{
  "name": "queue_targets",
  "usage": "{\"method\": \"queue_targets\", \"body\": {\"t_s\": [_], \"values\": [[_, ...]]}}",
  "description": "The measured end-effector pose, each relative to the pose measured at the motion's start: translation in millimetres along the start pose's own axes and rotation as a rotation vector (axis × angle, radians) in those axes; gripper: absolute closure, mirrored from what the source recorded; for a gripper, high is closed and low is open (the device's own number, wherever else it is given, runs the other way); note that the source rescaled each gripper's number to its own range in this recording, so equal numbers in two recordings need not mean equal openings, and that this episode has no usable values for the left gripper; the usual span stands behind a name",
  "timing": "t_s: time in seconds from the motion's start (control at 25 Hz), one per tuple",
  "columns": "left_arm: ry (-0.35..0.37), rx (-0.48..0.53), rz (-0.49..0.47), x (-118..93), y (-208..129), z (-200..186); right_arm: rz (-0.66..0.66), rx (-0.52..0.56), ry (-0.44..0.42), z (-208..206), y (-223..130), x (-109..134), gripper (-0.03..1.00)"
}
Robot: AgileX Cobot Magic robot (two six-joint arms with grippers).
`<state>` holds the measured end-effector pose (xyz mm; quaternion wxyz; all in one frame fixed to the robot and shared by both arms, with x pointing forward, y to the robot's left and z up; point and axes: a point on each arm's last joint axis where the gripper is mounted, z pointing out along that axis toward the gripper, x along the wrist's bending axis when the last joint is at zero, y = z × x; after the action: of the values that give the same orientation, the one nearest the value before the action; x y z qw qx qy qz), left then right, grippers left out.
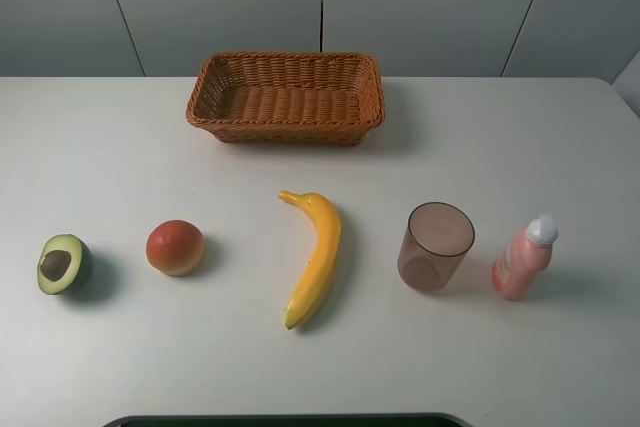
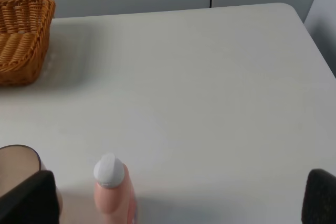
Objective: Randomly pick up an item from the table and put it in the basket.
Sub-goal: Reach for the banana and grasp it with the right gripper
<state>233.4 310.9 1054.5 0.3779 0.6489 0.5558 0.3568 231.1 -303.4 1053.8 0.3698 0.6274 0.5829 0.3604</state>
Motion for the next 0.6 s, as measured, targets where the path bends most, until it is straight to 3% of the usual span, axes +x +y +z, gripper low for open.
{"method": "queue_targets", "body": {"t_s": [0.6], "values": [[0.000, 0.000, 0.000, 0.0, 0.0, 0.0, 0.000, 0.000, 0.000, 0.0, 0.0, 0.0, -0.03]]}}
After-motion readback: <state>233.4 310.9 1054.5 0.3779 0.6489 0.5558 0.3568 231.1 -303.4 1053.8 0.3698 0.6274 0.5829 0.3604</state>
